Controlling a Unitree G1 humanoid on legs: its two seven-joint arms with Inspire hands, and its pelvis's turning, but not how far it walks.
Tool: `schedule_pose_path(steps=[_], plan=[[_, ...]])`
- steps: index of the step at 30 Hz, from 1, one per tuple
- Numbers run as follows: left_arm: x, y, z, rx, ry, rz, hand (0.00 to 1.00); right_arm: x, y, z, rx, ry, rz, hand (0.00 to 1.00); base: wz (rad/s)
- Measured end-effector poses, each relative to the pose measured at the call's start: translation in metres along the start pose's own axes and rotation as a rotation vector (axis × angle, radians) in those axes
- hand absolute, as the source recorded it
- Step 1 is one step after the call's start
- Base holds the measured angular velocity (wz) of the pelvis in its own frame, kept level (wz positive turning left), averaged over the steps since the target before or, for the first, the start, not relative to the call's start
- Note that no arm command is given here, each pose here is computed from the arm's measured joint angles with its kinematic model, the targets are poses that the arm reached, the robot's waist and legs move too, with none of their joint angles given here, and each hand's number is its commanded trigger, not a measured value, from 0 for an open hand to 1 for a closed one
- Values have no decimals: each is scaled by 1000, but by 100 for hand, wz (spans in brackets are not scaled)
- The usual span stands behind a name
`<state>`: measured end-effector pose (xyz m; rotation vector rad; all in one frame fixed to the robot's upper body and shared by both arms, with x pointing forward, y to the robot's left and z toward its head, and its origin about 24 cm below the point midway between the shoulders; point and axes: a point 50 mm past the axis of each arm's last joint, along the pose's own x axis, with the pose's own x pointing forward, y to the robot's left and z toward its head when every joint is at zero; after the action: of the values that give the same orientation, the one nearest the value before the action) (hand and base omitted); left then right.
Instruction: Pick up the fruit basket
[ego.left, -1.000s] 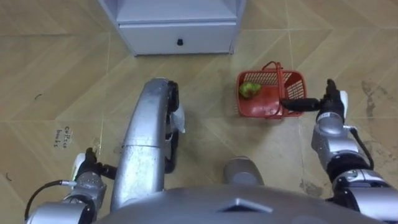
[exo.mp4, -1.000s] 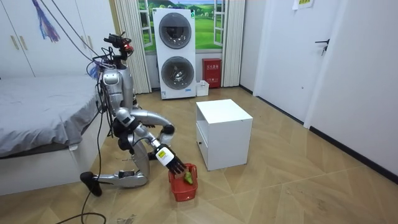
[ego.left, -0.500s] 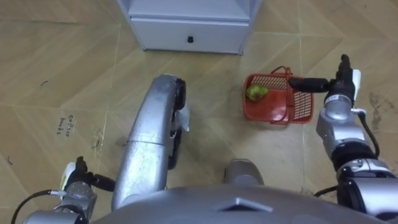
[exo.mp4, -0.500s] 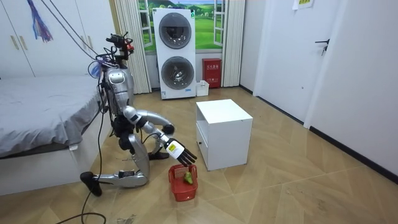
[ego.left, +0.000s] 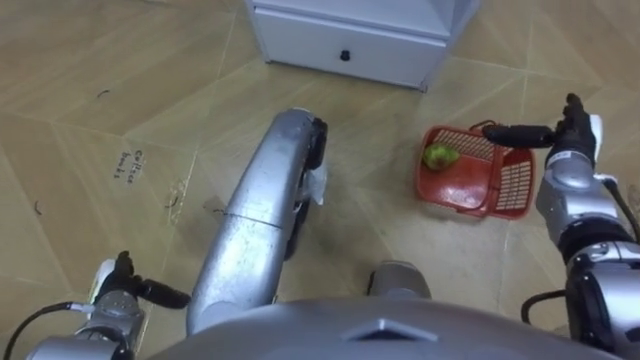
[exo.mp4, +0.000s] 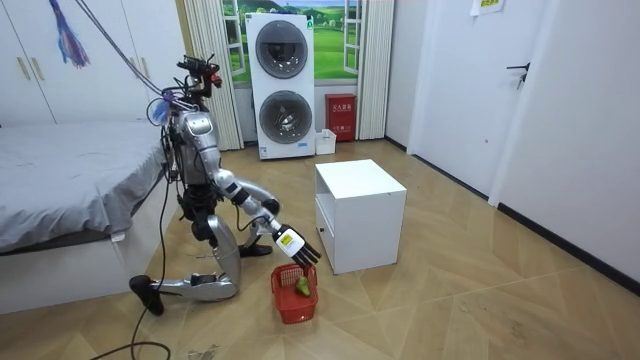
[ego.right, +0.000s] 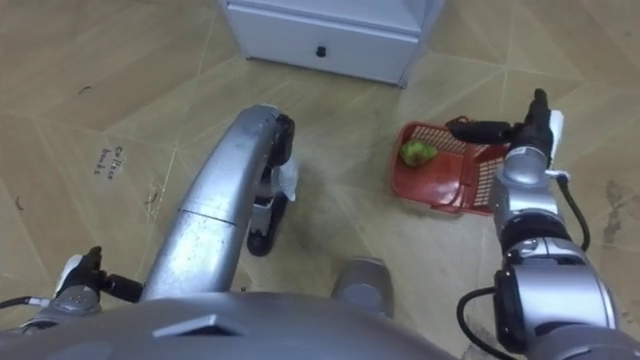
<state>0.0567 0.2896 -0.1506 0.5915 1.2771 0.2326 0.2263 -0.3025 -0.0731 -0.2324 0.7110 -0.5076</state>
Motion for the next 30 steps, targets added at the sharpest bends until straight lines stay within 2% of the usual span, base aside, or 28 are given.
schedule_pose_path(steps=[14,30], plan=[[-1,-3,-9,45,28,-74,0,-1,-24,-40,136,217,20,0,3],[-4,-9,-19,66,54,-144,0,-2,-33,-47,197,268,46,0,-1]])
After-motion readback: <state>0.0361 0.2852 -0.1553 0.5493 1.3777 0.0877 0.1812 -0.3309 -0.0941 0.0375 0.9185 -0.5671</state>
